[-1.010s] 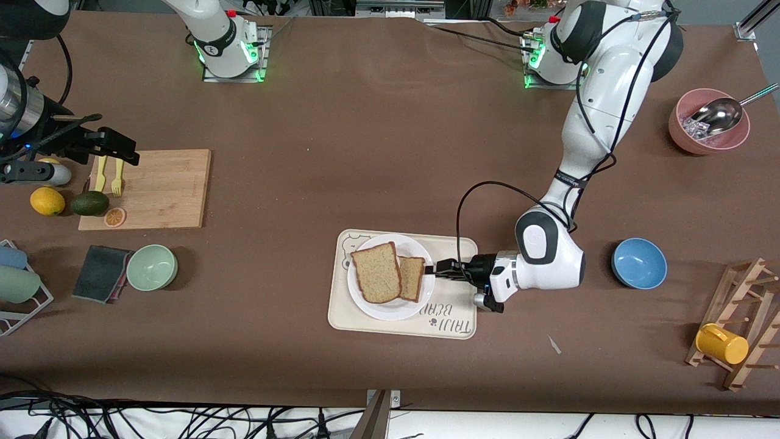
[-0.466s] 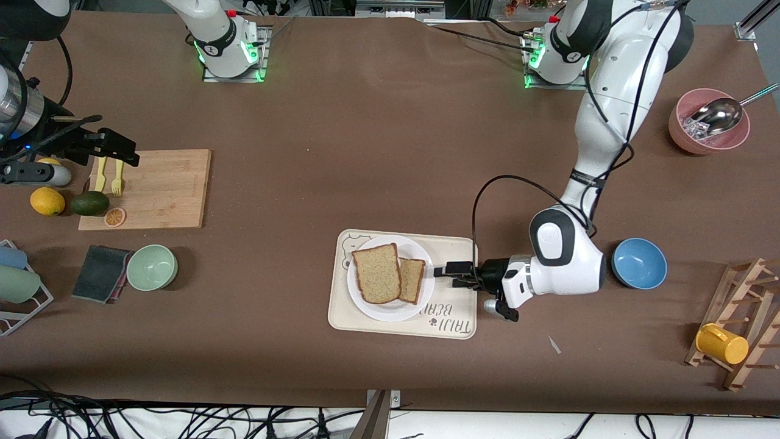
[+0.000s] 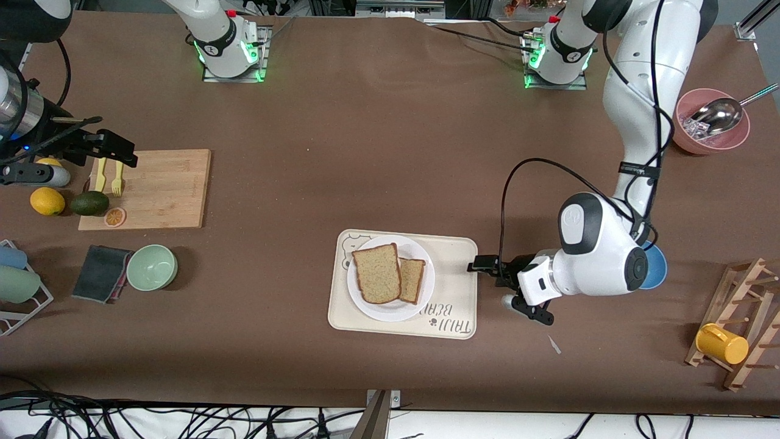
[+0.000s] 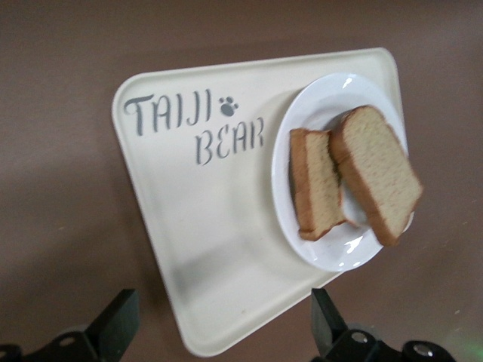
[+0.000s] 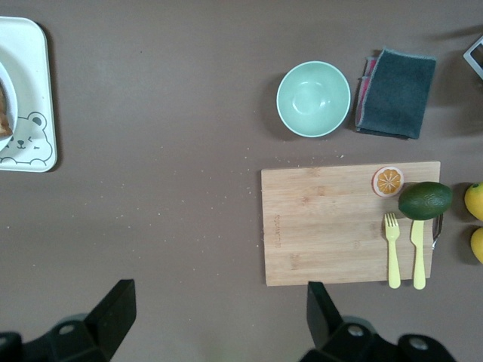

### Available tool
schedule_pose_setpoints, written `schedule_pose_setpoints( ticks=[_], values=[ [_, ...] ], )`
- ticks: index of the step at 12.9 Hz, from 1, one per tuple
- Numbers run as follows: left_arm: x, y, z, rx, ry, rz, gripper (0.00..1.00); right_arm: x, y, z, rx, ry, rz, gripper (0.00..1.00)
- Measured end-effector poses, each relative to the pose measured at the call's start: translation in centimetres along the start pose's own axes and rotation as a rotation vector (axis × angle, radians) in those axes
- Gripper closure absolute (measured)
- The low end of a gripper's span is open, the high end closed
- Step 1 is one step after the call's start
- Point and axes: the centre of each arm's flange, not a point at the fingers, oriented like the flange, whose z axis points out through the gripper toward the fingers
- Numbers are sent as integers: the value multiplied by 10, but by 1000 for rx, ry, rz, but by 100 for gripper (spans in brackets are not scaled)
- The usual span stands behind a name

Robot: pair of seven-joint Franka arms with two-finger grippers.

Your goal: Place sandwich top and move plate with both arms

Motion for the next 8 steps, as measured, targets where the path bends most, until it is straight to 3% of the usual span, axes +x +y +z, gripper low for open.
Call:
schedule_pose_setpoints(
  ticks=[2,4,6,8],
  values=[
    [-8,-7,1,150,-85,40,0,0,0,0,-1,1,0,0],
    [-15,-13,1,252,-151,52,0,1,0,1,-1,1,0,0],
    [-20,-11,-14,301,-157,58,0,3,0,2,-1,5,0,0],
    [-25,-2,-61,360,-121,72,0,4,1,2,-1,10,1,0]
  ],
)
